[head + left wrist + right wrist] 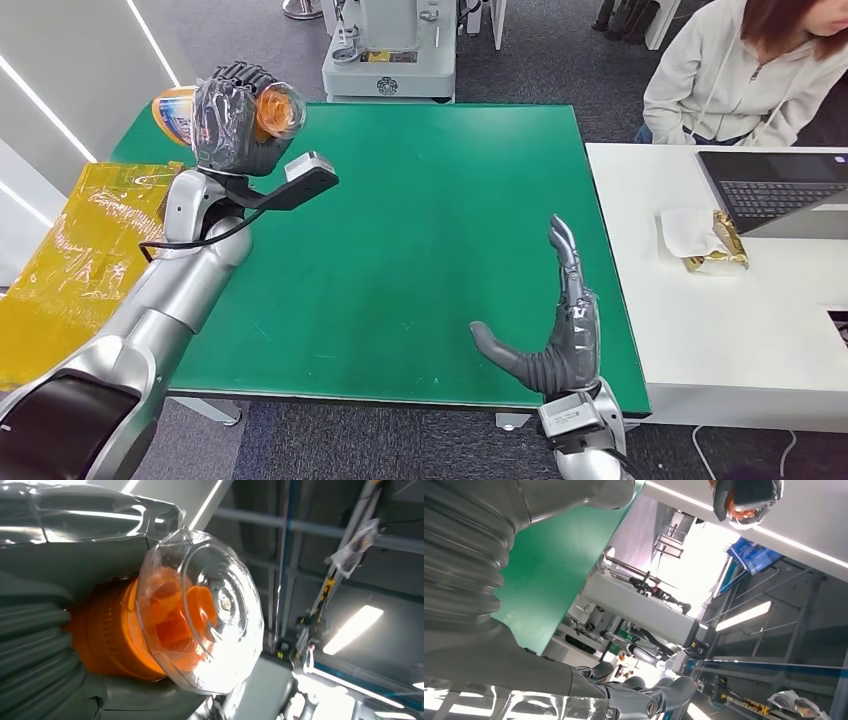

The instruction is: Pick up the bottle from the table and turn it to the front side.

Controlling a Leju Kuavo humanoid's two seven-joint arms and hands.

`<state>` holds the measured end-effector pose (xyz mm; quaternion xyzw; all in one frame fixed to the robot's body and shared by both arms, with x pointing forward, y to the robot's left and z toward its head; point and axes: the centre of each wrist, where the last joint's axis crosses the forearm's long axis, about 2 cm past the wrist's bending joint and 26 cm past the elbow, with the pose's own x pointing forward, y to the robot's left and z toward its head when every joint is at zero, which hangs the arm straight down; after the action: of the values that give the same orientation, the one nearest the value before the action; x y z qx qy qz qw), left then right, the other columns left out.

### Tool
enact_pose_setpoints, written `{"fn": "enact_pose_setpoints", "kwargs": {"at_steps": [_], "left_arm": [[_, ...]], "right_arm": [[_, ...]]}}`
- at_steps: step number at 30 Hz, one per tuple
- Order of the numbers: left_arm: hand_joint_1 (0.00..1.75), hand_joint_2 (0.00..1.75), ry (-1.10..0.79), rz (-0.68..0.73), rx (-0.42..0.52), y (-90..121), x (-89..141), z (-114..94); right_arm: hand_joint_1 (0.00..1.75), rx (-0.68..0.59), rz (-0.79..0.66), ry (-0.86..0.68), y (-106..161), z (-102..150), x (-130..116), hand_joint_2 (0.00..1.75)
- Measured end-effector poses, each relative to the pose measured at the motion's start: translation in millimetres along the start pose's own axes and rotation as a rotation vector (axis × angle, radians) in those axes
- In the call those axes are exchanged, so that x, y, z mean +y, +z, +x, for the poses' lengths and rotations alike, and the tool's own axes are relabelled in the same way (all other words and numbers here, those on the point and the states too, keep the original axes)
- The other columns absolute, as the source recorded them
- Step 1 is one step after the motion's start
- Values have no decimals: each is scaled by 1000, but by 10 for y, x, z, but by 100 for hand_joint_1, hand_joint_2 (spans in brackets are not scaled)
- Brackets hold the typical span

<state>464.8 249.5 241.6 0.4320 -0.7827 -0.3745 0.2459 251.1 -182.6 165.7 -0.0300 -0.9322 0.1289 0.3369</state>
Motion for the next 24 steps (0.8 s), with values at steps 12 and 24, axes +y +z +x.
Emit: {"fn": "enact_pose_setpoints", "kwargs": {"at_steps": [12, 24], "left_arm": [[175, 175, -514, -162, -30, 189, -39, -175], [175, 175, -574, -314, 52, 533, -221, -315]], "right_arm": [[0, -6, 7, -9, 7, -27, 18, 175], [0, 18, -1, 9, 128, -53, -48, 175]]}}
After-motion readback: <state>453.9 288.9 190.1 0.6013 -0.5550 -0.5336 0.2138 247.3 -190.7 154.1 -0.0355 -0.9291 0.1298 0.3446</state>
